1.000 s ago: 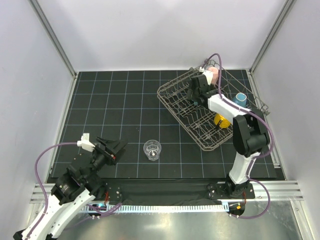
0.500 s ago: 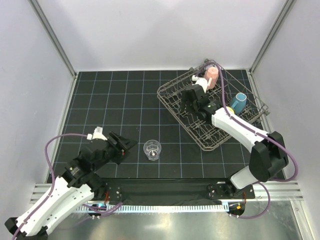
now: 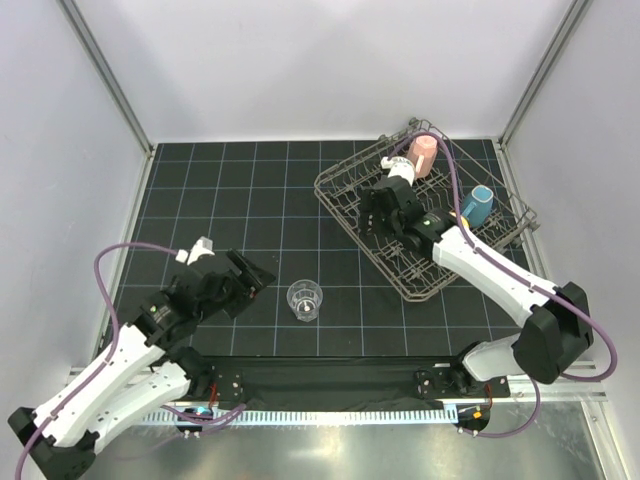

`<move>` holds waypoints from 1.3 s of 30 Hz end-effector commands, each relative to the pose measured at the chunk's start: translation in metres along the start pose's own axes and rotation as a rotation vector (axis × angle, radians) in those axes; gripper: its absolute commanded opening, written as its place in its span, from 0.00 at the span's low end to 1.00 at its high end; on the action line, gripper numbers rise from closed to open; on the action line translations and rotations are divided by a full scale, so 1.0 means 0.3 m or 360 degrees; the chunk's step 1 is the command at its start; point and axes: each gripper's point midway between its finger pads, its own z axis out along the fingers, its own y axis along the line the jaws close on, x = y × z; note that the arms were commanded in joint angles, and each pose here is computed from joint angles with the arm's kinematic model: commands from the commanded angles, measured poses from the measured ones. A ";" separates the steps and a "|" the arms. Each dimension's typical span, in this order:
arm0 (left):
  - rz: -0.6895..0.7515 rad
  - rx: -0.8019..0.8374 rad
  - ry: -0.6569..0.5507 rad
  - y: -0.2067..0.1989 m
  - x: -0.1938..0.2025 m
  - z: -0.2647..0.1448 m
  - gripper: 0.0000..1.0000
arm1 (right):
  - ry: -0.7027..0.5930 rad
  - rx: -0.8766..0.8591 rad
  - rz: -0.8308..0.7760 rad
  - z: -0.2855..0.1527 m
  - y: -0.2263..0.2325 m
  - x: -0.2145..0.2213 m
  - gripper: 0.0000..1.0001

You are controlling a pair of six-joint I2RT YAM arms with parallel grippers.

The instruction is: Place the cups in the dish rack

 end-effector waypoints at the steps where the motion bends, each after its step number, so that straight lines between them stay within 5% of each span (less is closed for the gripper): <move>1: 0.0183 -0.0053 -0.0037 -0.024 -0.033 -0.008 0.76 | -0.0054 -0.0069 -0.0005 -0.059 0.004 -0.014 0.77; 7: 0.0355 -0.0216 -0.0031 -0.035 -0.060 0.018 0.76 | -0.0023 -0.0055 -0.0031 -0.058 -0.004 0.005 0.77; 39: 0.0510 -0.0454 0.0159 -0.015 0.109 0.225 0.69 | -0.0129 -0.0269 0.0008 -0.211 0.002 -0.006 0.77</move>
